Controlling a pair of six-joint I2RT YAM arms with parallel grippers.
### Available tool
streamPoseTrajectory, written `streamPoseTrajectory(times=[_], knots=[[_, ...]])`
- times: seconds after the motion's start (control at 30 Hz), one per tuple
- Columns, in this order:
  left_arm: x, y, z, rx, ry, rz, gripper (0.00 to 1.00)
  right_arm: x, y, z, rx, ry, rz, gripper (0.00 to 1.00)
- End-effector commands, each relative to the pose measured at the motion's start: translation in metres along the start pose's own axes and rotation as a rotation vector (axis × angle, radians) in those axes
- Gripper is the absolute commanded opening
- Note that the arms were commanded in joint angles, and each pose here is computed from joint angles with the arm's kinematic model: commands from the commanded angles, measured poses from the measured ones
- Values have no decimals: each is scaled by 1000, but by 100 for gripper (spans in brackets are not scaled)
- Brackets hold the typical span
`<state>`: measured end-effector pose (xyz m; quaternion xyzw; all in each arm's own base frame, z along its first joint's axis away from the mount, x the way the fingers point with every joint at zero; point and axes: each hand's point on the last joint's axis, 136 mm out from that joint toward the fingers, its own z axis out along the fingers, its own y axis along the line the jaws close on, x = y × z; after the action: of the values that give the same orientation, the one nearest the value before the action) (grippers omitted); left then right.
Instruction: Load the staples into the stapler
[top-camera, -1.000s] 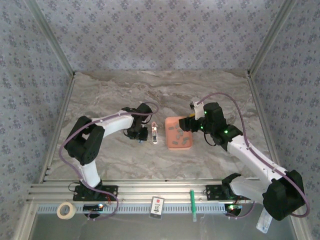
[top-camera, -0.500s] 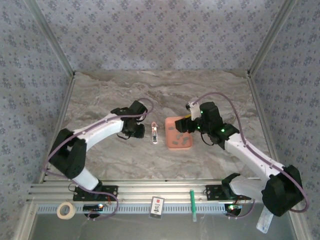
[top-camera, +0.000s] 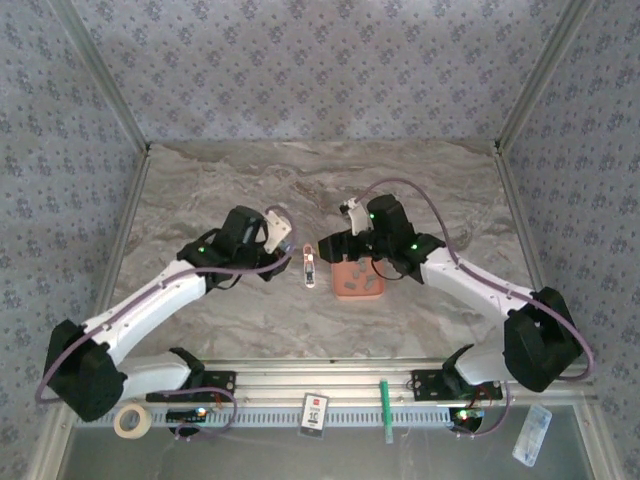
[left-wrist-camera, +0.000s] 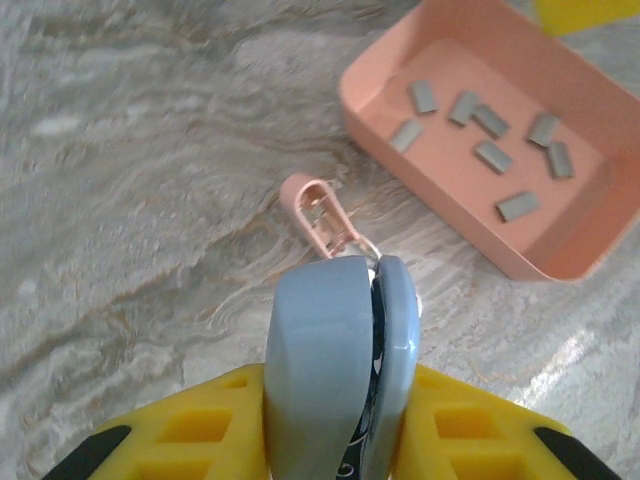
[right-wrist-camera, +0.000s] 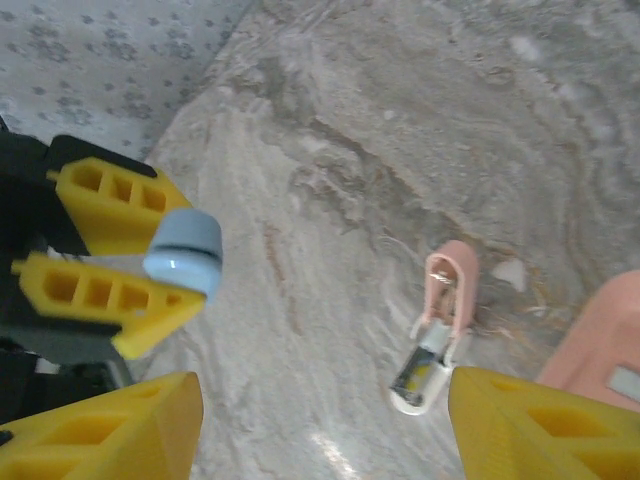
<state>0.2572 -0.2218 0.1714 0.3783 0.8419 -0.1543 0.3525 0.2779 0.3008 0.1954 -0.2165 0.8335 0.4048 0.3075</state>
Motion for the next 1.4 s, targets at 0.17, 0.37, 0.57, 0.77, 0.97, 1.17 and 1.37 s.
streamPoseTrajectory(times=[0.17,0.37,0.57,0.77,0.97,1.17,1.37], knots=[[-20,-15,-18,39,-191,341,30,-6,56,5,-198,-4,15,72],[-23,-21,-18,73,-215,351,30,-8,63,16,-212,-9,37,71],[-28,-24,-21,87,-237,354,30,-6,65,26,-225,13,49,69],[-31,-26,-22,95,-247,352,31,-6,69,30,-244,18,53,61],[-38,-24,-23,85,-269,331,32,0,68,32,-251,36,64,49],[-43,-24,-24,88,-280,316,34,2,71,31,-266,46,55,39],[-42,-24,-26,89,-266,328,53,1,71,25,-258,31,-21,29]])
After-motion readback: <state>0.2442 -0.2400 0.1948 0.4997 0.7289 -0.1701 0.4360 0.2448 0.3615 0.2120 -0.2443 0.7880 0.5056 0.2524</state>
